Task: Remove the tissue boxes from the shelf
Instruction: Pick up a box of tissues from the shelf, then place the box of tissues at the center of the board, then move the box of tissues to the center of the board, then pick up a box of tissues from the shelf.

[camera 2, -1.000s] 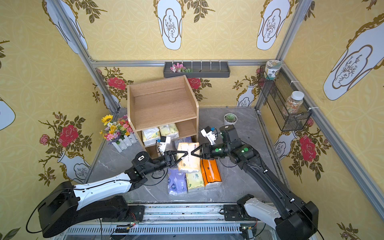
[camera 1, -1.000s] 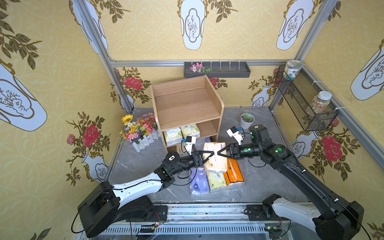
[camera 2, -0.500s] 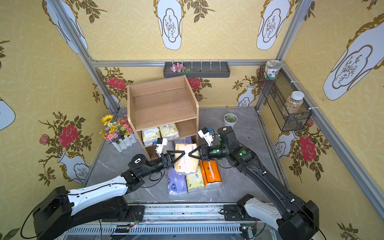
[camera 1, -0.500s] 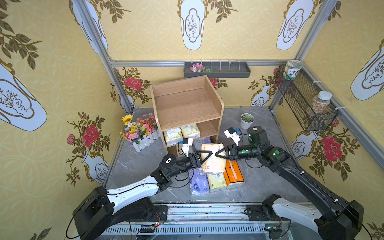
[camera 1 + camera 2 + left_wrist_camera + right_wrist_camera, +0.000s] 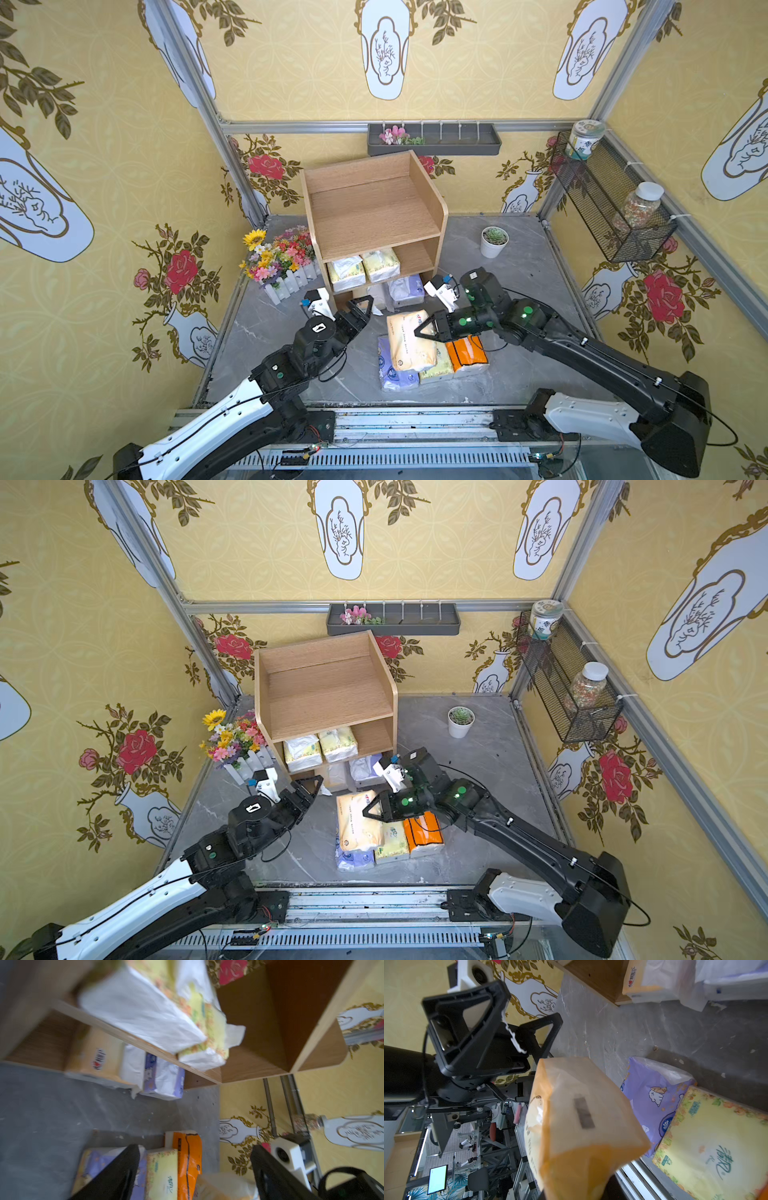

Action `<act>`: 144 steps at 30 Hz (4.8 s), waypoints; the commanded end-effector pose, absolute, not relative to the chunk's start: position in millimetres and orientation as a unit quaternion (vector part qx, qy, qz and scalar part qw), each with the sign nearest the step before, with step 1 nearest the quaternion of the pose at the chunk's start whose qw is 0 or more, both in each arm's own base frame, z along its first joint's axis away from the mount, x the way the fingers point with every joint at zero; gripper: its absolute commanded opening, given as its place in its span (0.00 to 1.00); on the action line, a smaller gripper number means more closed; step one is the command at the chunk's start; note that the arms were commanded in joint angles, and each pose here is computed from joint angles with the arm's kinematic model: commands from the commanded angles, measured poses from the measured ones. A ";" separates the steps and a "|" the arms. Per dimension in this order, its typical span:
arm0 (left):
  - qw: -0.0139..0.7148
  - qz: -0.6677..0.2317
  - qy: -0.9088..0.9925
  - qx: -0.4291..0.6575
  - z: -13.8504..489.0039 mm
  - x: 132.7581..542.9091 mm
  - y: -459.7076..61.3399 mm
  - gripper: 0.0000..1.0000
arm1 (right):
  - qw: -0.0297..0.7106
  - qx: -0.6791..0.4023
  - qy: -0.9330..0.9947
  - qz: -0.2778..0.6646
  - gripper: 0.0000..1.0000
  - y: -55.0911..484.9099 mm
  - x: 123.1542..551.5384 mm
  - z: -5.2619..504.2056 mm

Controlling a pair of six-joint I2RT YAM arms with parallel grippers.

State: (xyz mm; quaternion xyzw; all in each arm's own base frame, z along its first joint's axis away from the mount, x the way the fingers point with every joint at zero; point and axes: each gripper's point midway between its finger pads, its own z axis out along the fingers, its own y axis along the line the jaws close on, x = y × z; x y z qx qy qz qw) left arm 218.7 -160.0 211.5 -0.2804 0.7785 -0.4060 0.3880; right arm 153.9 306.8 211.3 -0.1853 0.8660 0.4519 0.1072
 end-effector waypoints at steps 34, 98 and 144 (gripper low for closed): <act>0.439 -0.263 0.776 -0.369 179.1 212.7 -86.5 0.88 | 0.054 -0.148 0.934 0.321 0.34 443.8 157.4 62.4; 0.164 -0.288 0.894 -0.301 53.6 149.2 -170.7 0.89 | 0.270 -0.054 0.917 0.289 0.62 291.7 205.1 170.8; 0.356 -0.281 0.798 -0.397 118.9 181.0 -105.7 0.86 | 0.507 0.095 0.789 0.334 0.62 330.5 334.7 257.7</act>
